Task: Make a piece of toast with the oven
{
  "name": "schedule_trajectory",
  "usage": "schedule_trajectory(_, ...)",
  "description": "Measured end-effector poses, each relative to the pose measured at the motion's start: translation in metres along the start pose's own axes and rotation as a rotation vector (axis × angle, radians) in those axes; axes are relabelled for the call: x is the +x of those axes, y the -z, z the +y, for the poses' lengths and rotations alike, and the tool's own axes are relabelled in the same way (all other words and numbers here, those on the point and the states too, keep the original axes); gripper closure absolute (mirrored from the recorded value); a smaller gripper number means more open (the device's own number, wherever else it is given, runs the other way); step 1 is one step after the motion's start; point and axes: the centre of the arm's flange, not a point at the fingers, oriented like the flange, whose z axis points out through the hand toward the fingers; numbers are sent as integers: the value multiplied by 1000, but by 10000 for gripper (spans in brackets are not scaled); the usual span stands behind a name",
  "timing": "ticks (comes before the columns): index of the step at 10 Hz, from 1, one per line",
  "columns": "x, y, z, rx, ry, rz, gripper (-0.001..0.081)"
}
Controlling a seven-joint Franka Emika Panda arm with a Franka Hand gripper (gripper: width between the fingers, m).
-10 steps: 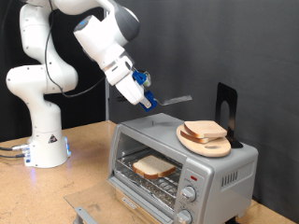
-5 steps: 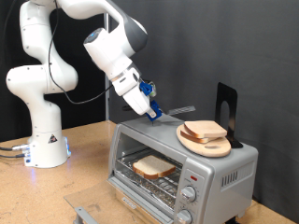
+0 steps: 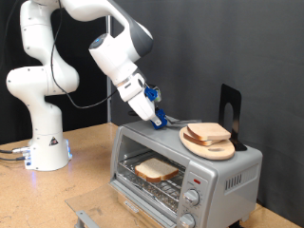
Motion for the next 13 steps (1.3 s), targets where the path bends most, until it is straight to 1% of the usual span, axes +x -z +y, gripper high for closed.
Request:
schedule_trajectory(1, 0, 0, 0, -7, 2, 6, 4)
schedule_trajectory(2, 2, 1, 0, -18, 19, 32, 4)
schedule_trajectory(4, 5, 8, 1, -17, 107, 172, -2)
schedule_trajectory(5, 7, 10, 1, -11, 136, 214, -2)
schedule_trajectory(6, 10, 13, 0, -7, 150, 234, -2)
schedule_trajectory(8, 15, 21, -2, -1, 140, 254, -2)
schedule_trajectory(9, 19, 26, -3, 12, 112, 243, -2)
schedule_trajectory(10, 25, 32, -5, 31, 77, 191, -2)
schedule_trajectory(11, 27, 40, -5, 38, 17, 126, -2)
schedule_trajectory(12, 26, 40, -4, 36, 44, 157, -2)
schedule_trajectory(13, 25, 40, -2, 50, 54, 168, -2)
